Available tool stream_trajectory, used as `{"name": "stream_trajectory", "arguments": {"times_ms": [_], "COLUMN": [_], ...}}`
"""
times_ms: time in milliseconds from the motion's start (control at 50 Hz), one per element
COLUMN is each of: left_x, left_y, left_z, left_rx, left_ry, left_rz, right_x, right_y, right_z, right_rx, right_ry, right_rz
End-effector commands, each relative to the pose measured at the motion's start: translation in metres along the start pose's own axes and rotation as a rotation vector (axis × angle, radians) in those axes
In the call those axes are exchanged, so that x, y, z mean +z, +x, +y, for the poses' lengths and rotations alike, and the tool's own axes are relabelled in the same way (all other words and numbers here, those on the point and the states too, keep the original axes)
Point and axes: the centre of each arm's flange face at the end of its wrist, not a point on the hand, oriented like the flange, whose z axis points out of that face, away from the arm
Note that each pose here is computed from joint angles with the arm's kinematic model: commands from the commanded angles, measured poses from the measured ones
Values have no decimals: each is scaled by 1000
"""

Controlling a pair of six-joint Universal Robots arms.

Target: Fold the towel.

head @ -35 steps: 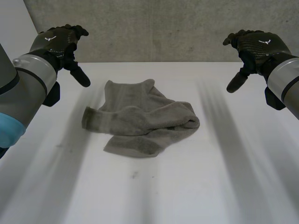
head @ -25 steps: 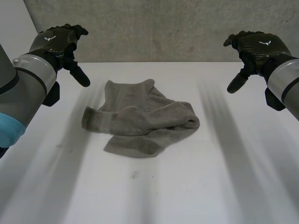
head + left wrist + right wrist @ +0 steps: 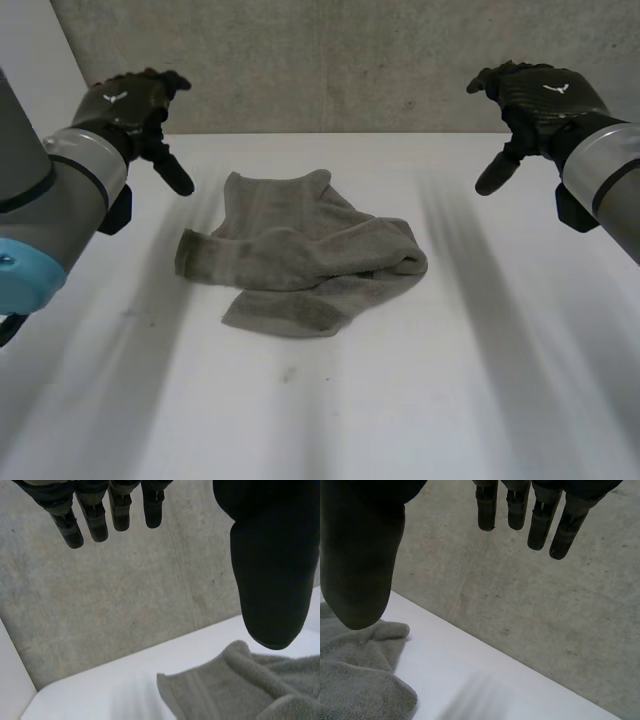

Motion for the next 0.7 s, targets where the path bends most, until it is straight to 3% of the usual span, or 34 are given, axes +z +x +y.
{"name": "stream_trajectory", "arguments": {"times_ms": [20, 140, 300, 520, 700], "left_x": [31, 64, 87, 93, 93], "left_y": [-12, -25, -21, -17, -17], "left_z": [36, 78, 125, 165, 186], "left_rx": [41, 100, 108, 207, 316], "left_ry": [-69, -139, -183, -258, -300], "left_rz": [-34, -56, 9, 65, 85], "right_x": [41, 78, 112, 127, 123], "right_y": [-10, -23, -32, -46, -50], "right_z": [22, 50, 101, 158, 173], "right_rx": [-3, 4, 27, 43, 12], "right_ry": [-2, -45, -149, -268, -314], "right_rz": [-101, -172, -219, -252, -266]}}
